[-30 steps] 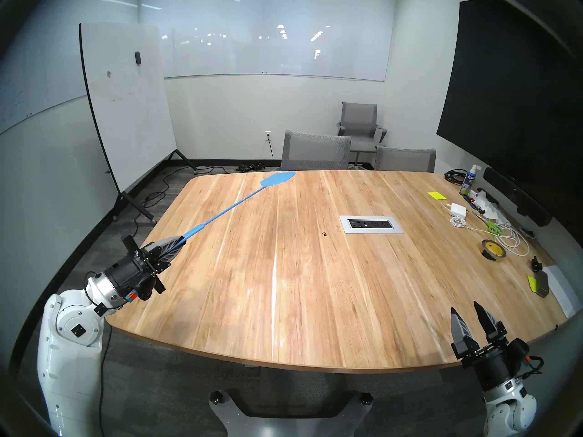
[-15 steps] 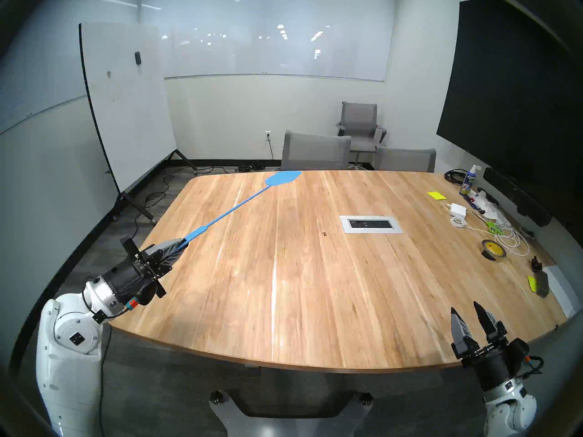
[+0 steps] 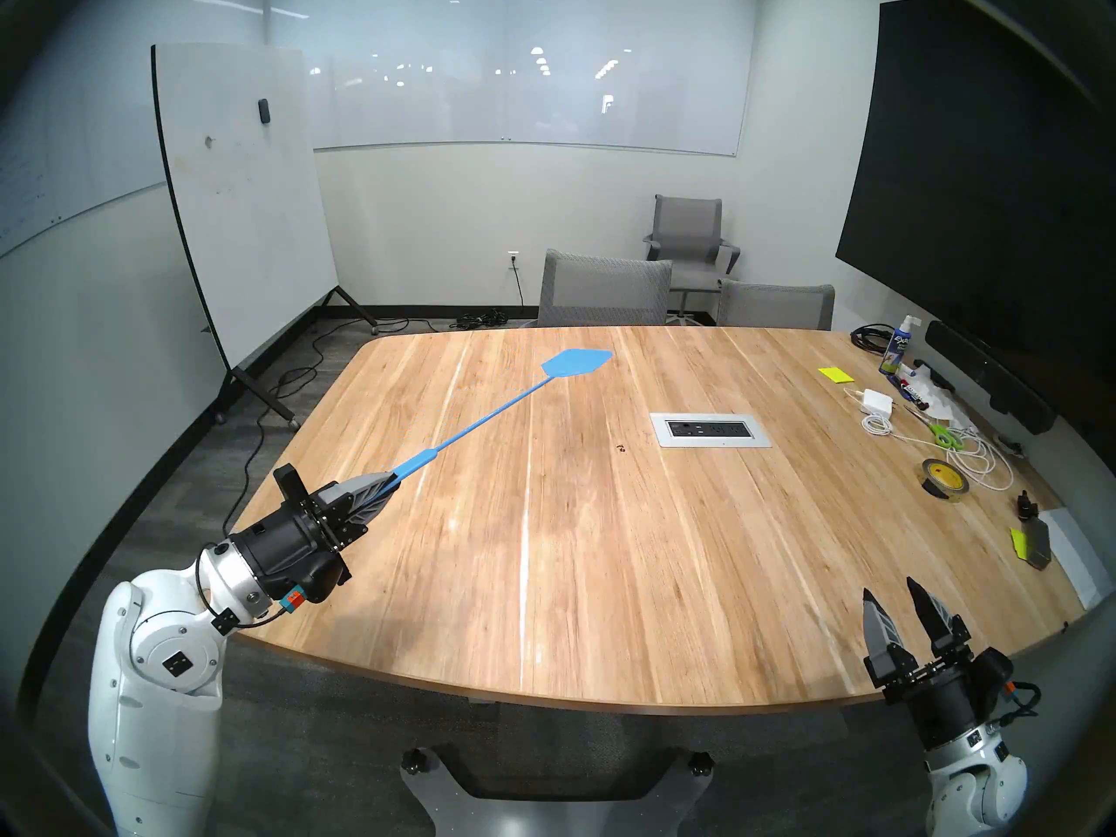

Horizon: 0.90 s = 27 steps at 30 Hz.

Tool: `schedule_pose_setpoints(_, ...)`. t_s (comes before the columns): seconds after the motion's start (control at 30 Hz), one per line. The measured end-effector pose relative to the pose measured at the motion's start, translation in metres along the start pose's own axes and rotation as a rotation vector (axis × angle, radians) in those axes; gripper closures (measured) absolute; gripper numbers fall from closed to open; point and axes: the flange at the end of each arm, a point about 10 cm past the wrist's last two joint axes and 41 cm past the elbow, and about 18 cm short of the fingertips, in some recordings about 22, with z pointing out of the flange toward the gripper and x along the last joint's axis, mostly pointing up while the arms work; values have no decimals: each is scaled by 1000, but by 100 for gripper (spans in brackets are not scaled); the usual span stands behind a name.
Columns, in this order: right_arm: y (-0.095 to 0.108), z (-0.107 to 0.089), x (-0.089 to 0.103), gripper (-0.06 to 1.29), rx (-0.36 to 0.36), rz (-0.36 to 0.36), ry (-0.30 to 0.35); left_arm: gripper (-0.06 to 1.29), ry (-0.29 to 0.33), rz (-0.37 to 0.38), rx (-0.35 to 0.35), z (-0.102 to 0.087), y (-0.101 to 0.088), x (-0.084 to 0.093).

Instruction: Swat a bug on table

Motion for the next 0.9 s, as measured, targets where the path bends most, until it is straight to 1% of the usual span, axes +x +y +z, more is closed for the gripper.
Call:
schedule_pose_setpoints(0.13, 0, 0, 0, -2, 0, 0, 0, 119, 2, -3, -10, 9, 5, 3)
schedule_pose_setpoints(0.3, 0, 0, 0, -2, 0, 0, 0, 119, 3, -7, -11, 19, 7, 4)
schedule_pose_setpoints(0.57, 0, 0, 0, -2, 0, 0, 0, 119, 22, -8, -3, 38, 4, 7)
schedule_pose_setpoints(0.9, 0, 0, 0, -2, 0, 0, 0, 119, 43, 17, 3, 50, -1, 16)
